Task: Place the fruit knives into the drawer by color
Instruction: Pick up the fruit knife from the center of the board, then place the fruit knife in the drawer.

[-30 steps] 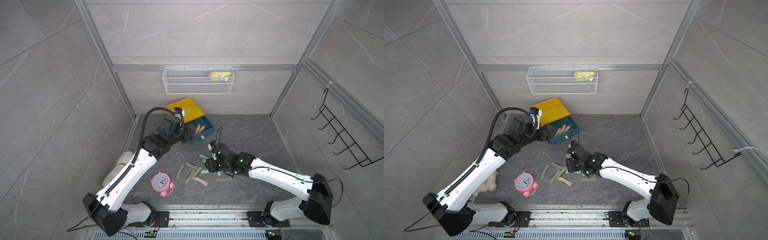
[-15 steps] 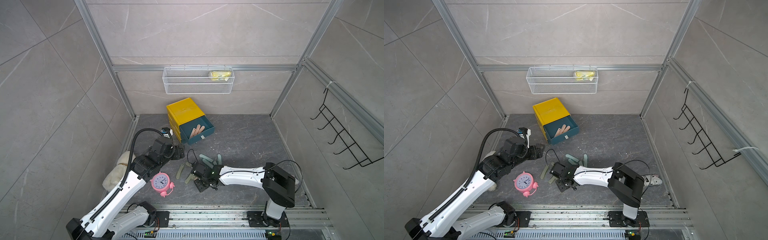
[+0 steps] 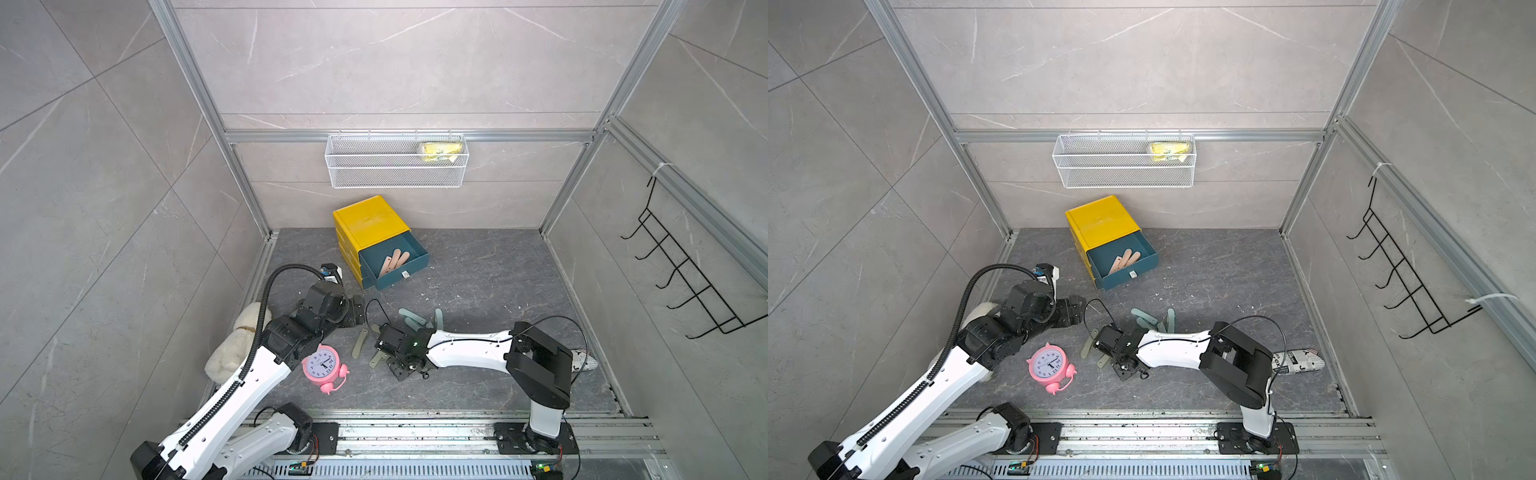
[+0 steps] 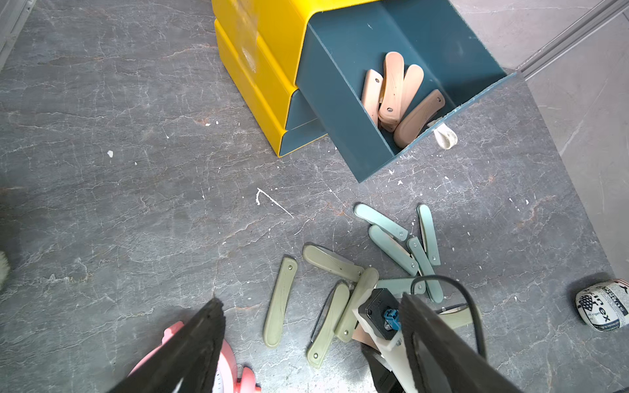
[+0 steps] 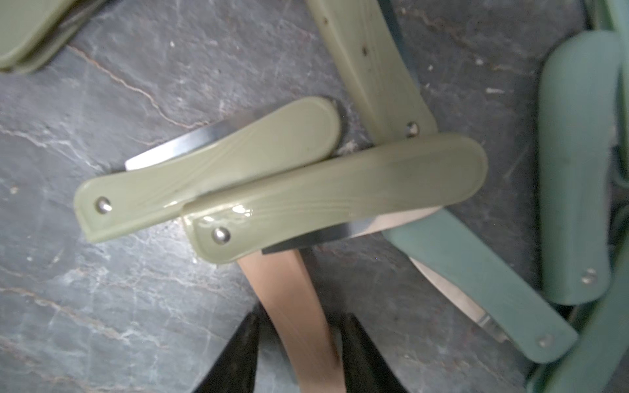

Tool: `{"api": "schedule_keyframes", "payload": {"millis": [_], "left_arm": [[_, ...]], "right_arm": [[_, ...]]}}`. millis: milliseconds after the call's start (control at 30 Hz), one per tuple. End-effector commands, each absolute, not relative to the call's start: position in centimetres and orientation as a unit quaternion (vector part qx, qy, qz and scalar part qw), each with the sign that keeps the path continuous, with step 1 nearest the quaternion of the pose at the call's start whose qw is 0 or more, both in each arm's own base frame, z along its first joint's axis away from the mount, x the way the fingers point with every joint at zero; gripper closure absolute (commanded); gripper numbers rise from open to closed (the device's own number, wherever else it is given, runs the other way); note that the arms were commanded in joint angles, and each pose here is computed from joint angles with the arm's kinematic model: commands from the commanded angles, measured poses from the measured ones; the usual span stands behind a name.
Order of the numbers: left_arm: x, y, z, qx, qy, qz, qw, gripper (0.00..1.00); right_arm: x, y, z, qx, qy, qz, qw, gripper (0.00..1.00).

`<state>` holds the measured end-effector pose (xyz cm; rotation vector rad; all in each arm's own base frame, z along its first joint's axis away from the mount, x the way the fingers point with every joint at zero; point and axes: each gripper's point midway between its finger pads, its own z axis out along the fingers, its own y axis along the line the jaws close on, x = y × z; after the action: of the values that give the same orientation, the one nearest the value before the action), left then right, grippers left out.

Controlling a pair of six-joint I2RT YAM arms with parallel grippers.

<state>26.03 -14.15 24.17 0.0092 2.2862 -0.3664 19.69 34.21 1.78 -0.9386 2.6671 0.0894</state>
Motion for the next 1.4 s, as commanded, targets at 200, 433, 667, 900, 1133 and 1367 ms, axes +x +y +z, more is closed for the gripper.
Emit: {"api": "schedule_keyframes", "payload": {"millis": [200,433,667,900,1133,1367], "left_arm": [[26.1,-13.8,24.8,-0.006,0.899,-0.143,0.413,0.16],[26.1,-13.5,24.6,-0.006,0.901,-0.136,0.412,0.16],[26.1,-13.0,24.4,-0.009,0.9,-0.124,0.417,0.16],[25.9,-12.7,24.4,-0.011,0.899,-0.122,0.42,0.16],[25.5,-12.3,24.5,-0.015,0.898,-0.122,0.422,0.15],[25.3,-12.4,24.5,-0.018,0.898,-0.129,0.421,0.15]], "right_arm": [[18.0,34.4,2.5,-0.336,0.928,0.063,0.145,0.8],[14.8,36.5,5.3,-0.354,0.909,0.184,0.117,0.84],[14.6,37.2,10.8,-0.343,0.894,0.247,0.151,0.84],[18.5,36.4,18.5,-0.304,0.881,0.274,0.238,0.84],[26.1,35.9,26.9,-0.254,0.865,0.275,0.334,0.83],[35.1,36.7,30.3,-0.187,0.869,0.224,0.398,0.83]]}}
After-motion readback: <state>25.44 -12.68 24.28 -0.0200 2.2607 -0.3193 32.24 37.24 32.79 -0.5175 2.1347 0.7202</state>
